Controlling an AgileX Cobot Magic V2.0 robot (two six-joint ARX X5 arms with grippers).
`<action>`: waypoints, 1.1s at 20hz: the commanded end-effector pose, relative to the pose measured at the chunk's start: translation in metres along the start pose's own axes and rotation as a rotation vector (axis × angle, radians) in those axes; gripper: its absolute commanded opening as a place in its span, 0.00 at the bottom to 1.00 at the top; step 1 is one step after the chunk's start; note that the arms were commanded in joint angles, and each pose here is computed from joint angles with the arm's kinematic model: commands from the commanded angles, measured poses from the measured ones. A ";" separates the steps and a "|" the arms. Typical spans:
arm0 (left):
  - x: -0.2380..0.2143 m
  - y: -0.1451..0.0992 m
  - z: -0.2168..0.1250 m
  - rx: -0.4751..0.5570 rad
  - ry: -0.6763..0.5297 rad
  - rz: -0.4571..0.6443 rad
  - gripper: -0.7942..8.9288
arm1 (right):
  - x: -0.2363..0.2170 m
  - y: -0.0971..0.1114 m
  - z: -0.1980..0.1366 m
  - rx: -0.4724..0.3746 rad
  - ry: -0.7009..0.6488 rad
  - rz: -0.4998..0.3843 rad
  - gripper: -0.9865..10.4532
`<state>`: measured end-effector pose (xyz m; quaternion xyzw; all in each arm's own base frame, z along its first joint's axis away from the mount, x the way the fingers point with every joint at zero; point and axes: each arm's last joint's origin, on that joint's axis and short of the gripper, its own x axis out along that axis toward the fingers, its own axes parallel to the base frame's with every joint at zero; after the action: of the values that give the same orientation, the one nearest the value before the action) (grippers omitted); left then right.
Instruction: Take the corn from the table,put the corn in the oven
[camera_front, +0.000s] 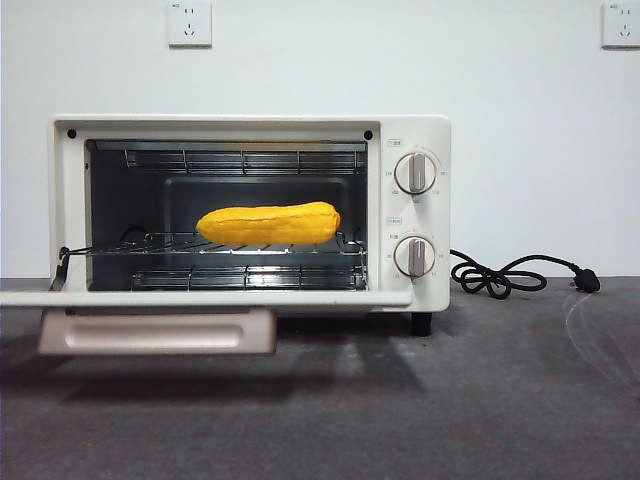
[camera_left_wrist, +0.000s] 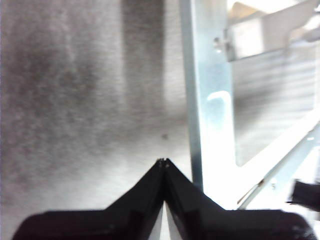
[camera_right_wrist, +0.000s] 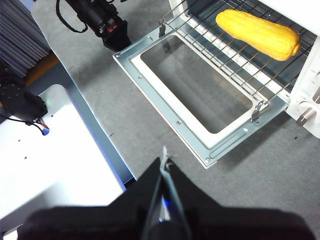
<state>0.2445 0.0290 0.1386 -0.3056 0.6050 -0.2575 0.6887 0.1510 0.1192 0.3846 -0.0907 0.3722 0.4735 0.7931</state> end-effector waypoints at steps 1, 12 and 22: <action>-0.007 -0.006 0.002 0.030 -0.042 -0.119 0.07 | 0.000 0.000 0.001 -0.006 -0.006 0.002 0.08; -0.075 -0.063 0.061 0.171 -0.356 -0.177 0.07 | 0.000 0.000 0.000 0.000 0.008 0.004 0.08; -0.105 -0.120 0.024 0.316 -0.302 -0.093 0.07 | 0.000 -0.001 0.001 -0.012 -0.008 -0.020 0.08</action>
<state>0.2616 0.0281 0.2941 -0.2904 0.4445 -0.3188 0.7852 0.1515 0.1190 0.3846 -0.0938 0.3714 0.4673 0.7968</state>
